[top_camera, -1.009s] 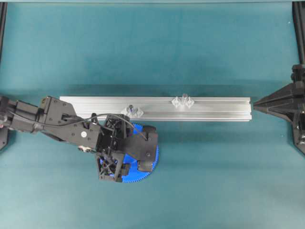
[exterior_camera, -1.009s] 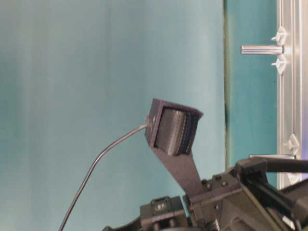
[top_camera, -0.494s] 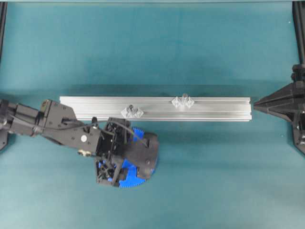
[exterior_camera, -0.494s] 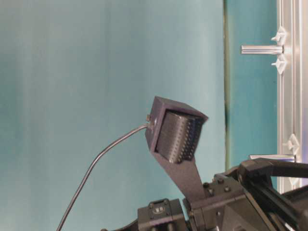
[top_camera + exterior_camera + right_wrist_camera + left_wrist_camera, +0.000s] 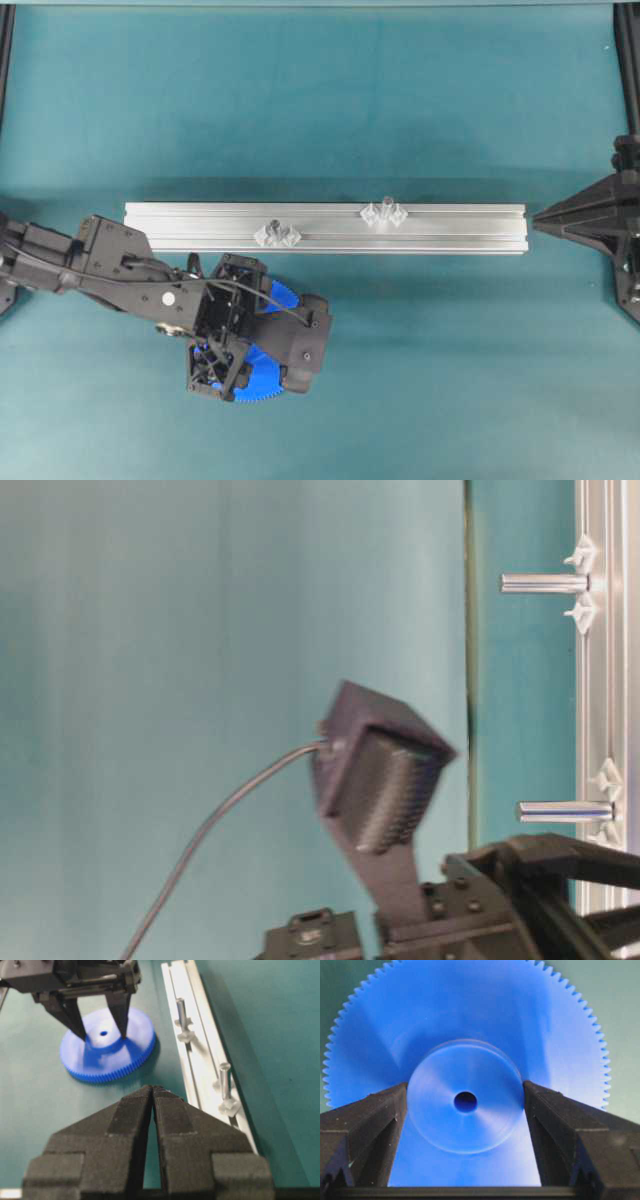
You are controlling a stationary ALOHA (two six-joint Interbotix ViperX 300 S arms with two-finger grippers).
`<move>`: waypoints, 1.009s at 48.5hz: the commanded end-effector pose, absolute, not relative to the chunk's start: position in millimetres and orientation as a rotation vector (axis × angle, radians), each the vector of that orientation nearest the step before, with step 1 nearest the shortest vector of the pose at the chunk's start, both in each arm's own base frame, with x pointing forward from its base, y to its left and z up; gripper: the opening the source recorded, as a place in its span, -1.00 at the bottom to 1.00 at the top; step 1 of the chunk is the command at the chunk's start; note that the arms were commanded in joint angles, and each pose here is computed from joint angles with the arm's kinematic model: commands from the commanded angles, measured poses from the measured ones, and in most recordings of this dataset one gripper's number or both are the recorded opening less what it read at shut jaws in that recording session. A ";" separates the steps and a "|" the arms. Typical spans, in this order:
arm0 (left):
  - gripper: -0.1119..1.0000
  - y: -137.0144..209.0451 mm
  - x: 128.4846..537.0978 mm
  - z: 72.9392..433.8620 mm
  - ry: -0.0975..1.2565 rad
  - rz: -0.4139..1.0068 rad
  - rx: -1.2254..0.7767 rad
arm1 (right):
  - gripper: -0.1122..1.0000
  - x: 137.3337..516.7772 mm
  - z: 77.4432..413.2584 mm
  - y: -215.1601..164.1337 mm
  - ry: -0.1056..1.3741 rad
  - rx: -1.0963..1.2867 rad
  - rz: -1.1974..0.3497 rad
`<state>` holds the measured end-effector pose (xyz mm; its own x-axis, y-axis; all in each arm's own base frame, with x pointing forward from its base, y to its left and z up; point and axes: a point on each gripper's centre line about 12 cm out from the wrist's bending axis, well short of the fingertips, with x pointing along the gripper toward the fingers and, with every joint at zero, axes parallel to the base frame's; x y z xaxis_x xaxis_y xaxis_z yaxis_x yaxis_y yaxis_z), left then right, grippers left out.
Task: Insert the large gear onto the shaft.
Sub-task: 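Lift the blue gear with the left gripper and swing it toward the rail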
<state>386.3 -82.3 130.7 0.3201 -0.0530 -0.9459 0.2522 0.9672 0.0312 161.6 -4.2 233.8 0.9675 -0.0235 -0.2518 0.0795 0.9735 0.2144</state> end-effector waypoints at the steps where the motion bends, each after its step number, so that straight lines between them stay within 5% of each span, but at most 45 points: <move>1: 0.62 -85.0 393.8 158.0 1.147 -0.211 0.188 | -0.55 162.5 237.3 -4.2 0.240 0.236 -0.053; 26: 0.62 -70.7 417.8 218.5 1.027 -0.232 0.264 | -0.55 161.1 236.2 -4.1 0.237 0.236 -0.052; 49: 0.62 2.7 453.7 275.7 0.903 -0.188 0.435 | -0.55 158.8 236.4 -4.3 0.226 0.236 -0.053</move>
<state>446.4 -7.1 246.0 0.5444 0.0092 -0.8388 0.3569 0.9024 0.2415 157.9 -4.0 233.2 0.9712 -0.0236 -0.2369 0.0762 0.9736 0.2151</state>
